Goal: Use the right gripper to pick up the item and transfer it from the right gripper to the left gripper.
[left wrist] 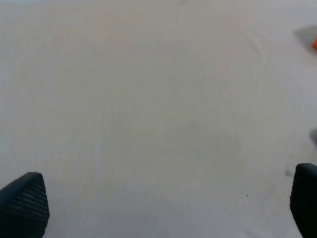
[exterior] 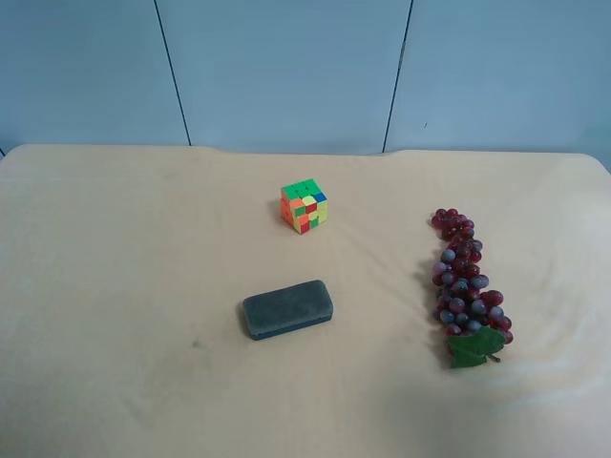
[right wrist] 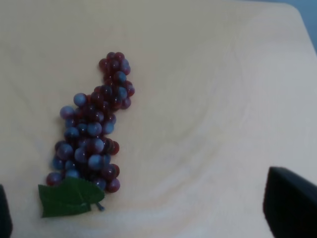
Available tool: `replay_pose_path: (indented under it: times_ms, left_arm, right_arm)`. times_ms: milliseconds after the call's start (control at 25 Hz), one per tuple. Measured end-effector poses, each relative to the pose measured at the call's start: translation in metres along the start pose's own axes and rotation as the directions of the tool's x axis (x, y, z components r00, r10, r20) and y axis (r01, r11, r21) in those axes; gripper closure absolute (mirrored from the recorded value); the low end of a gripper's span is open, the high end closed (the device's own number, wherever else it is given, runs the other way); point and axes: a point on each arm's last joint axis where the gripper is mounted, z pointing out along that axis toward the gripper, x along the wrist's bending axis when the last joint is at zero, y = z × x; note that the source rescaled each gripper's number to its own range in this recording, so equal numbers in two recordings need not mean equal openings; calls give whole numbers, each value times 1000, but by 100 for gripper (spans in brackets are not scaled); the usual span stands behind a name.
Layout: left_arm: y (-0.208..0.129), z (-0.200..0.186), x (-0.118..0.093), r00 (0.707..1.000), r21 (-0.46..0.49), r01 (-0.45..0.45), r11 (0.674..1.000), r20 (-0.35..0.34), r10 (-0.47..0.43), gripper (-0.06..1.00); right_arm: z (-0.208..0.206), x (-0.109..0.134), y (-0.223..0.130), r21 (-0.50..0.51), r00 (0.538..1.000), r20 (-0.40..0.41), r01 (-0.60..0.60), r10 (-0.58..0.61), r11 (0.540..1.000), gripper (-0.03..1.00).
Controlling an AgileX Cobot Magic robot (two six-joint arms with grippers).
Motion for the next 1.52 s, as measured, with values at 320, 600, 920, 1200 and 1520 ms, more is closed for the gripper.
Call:
replay_pose_path:
  times_ms: [320,600,920,1200,1520]
  left_arm:
    - [0,0,0,1000,0,0,1000,0,0,-6]
    - [0,0,0,1000,0,0,1000,0,0,-6]
    - [0,0,0,1000,0,0,1000,0,0,-6]
    - [0,0,0,1000,0,0,1000,0,0,-6]
    - [0,0,0,1000,0,0,1000,0,0,-6]
  right_arm:
    - [0,0,0,0,1000,0,0,0,1000,-3]
    - [0,3,0,0,999,-30,-20,20,1000,-3]
    - [-2,10,6,-25,992,-108,-68,65,997,-3]
    - [13,9,54,82,992,-99,-73,81,994,-3]
    - [76,6,114,293,993,-71,-74,98,953,-3]
